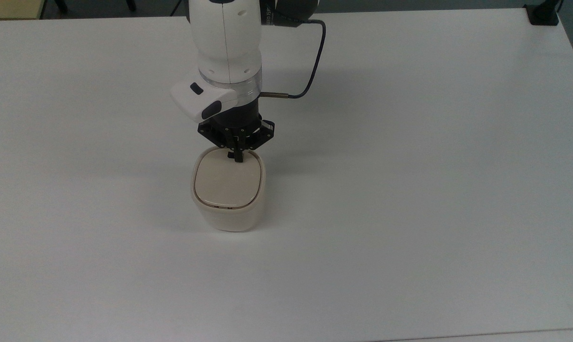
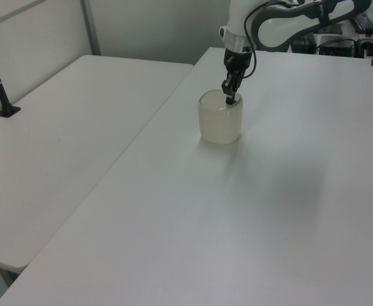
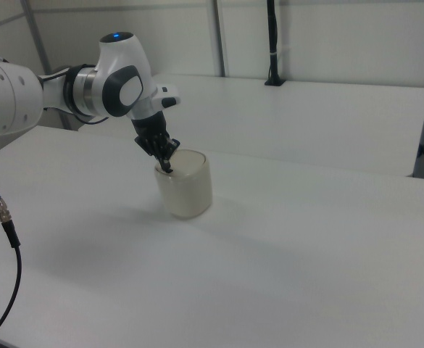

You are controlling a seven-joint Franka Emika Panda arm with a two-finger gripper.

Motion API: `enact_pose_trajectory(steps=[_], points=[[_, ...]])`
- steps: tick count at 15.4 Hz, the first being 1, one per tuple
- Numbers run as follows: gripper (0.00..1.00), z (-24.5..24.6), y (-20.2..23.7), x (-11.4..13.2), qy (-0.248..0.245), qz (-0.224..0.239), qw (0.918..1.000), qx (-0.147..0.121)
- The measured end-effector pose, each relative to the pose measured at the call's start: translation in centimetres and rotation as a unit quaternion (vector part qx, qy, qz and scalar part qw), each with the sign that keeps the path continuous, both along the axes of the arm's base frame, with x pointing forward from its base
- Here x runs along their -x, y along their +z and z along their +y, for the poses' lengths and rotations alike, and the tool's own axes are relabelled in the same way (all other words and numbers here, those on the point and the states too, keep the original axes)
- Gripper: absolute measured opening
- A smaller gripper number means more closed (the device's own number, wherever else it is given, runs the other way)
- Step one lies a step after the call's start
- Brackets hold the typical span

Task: Open the trash bin
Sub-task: 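Press the closed gripper down onto the dark button on the lid, then lift the gripper up and away from the bin as the lid pops open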

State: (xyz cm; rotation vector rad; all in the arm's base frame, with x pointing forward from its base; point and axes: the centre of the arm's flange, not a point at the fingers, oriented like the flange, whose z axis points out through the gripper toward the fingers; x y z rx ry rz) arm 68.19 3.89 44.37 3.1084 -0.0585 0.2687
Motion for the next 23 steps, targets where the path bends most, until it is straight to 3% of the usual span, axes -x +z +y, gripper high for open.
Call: enact_pose_trajectory(steps=[9, 13, 16, 23], points=[[0.01, -0.1, -0.1, -0.1, -0.002, 0.001, 1.0, 0.0], [0.01, -0.4, 2.4, 0.3, -0.005, -0.008, 0.9999, 0.002], [0.01, -0.8, 6.5, 2.2, -0.009, 0.003, 0.9999, 0.007], [0.02, -3.3, 15.4, 9.3, 0.012, 0.053, 0.9979, 0.036]])
